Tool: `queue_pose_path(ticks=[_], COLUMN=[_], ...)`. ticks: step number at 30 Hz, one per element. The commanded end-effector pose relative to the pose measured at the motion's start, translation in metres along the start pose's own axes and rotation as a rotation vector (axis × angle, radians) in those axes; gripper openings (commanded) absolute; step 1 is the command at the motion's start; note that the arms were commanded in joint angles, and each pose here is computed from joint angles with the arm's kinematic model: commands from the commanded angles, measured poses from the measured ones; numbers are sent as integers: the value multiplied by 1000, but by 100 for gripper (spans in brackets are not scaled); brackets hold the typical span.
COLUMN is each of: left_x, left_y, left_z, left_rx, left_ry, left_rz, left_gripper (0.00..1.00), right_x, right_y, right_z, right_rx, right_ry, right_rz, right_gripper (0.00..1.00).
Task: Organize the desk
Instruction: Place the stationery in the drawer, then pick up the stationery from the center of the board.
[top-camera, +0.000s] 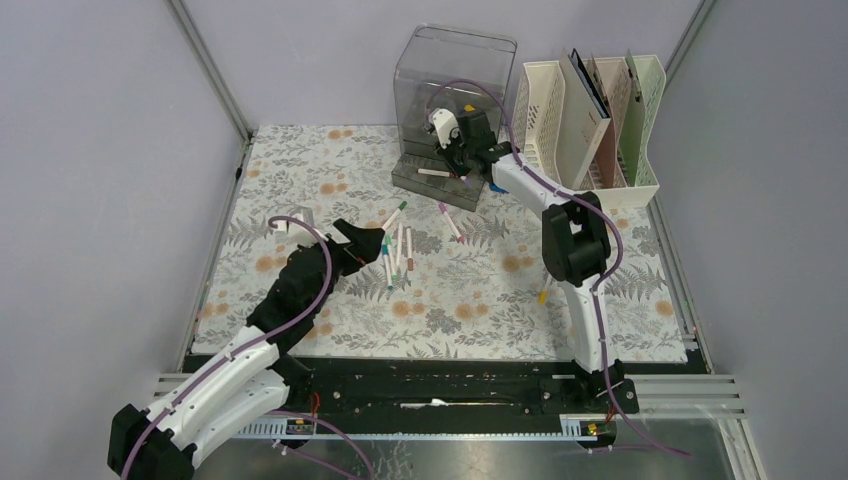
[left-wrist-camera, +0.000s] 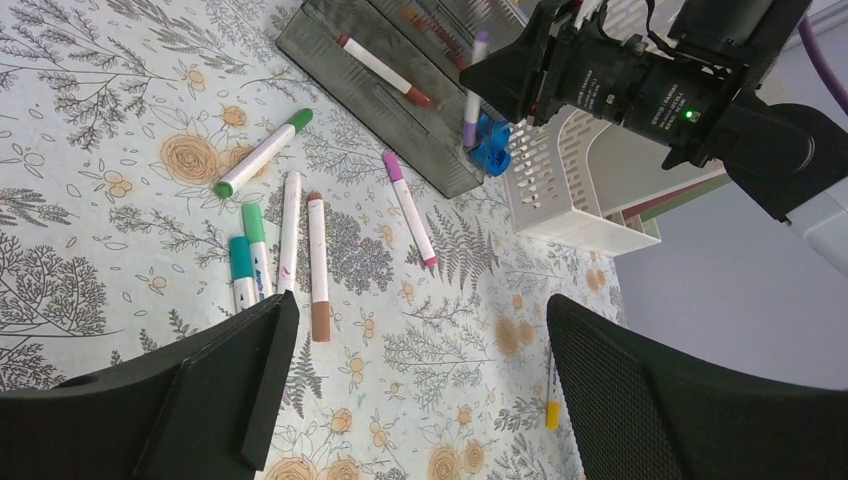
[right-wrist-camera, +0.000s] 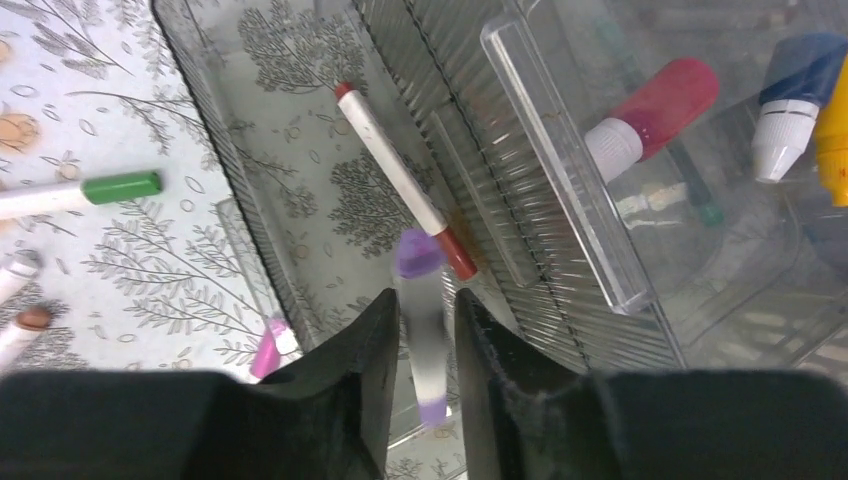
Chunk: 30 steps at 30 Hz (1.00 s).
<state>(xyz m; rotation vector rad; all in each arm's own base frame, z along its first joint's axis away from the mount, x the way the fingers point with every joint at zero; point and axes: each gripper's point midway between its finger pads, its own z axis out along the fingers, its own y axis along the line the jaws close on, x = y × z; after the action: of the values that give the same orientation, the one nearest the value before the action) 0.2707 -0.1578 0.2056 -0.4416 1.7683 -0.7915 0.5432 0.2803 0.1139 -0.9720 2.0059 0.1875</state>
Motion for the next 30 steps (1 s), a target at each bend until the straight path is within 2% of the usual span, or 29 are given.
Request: queue_pose_path(ticks=[1,4,7,17,24,30], left_x=[0,4,8,12,22,39], left_y=[-4,-6,-9,-13,-21,-30], left_z=[4,7,10,13,19,28], left_rx=[17,30,42,69,104,131], left_ry=[-2,16,34,46,96,184], left_rz=[-12,-11,-13,-10,-17,-30], left_gripper=[99,99,99,99,99,99], right_x=[-23,-20,-20,-4,64,127], right_y=[-15,-10,-3,45,84,93], right_z=[-3,-8,-18,-108,-176,-221], right_rx=[74,53,28,-133,-179,-113], right_ry=[-59,-59,-63,-35,75,182], right_rz=[-75,-70,-51,74,150,200], right_gripper=[40,51,56,59,60,64])
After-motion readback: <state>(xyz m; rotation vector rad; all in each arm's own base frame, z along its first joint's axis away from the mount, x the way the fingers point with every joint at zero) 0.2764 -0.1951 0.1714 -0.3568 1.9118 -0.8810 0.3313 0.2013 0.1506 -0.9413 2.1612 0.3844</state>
